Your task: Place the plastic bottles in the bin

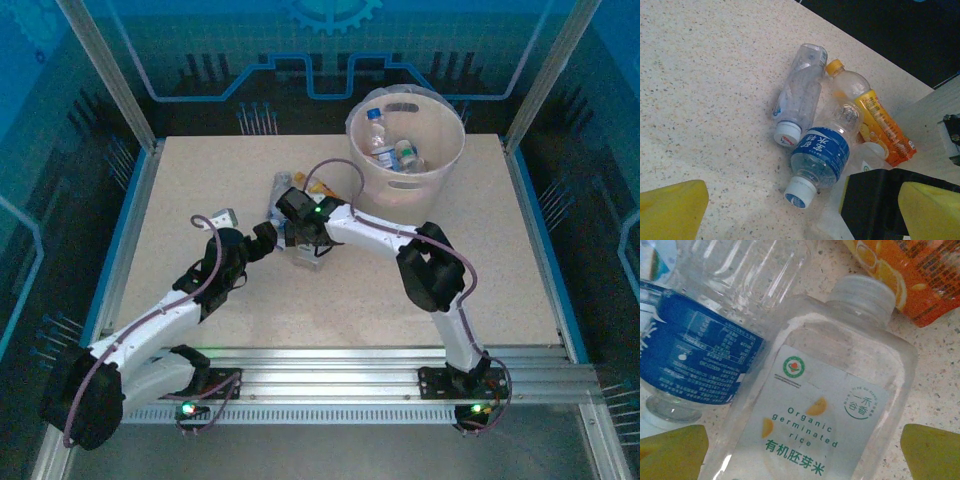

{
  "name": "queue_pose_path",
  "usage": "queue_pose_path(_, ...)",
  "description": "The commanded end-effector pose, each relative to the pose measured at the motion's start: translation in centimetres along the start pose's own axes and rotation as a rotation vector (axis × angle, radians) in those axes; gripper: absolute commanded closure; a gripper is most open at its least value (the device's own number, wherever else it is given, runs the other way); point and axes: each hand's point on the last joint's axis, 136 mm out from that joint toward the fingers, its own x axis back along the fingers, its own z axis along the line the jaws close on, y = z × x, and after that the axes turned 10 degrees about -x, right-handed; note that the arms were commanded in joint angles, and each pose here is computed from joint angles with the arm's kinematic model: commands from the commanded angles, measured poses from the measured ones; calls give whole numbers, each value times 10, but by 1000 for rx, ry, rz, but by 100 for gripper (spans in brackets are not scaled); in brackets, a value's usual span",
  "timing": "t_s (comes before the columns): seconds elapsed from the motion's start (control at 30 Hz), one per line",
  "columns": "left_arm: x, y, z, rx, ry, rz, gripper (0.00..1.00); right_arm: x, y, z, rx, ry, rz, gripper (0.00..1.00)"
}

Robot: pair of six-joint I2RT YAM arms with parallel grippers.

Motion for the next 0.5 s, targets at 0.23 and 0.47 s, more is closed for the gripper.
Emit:
queue_pose_path(0.23,-2,1,-2,19,-21,-3,1,-16,0,-12,-14,-50,26,0)
queue_pose_path(0.47,0,2,-3,18,-24,-7,1,-13,-12,-19,16,-52,72,0)
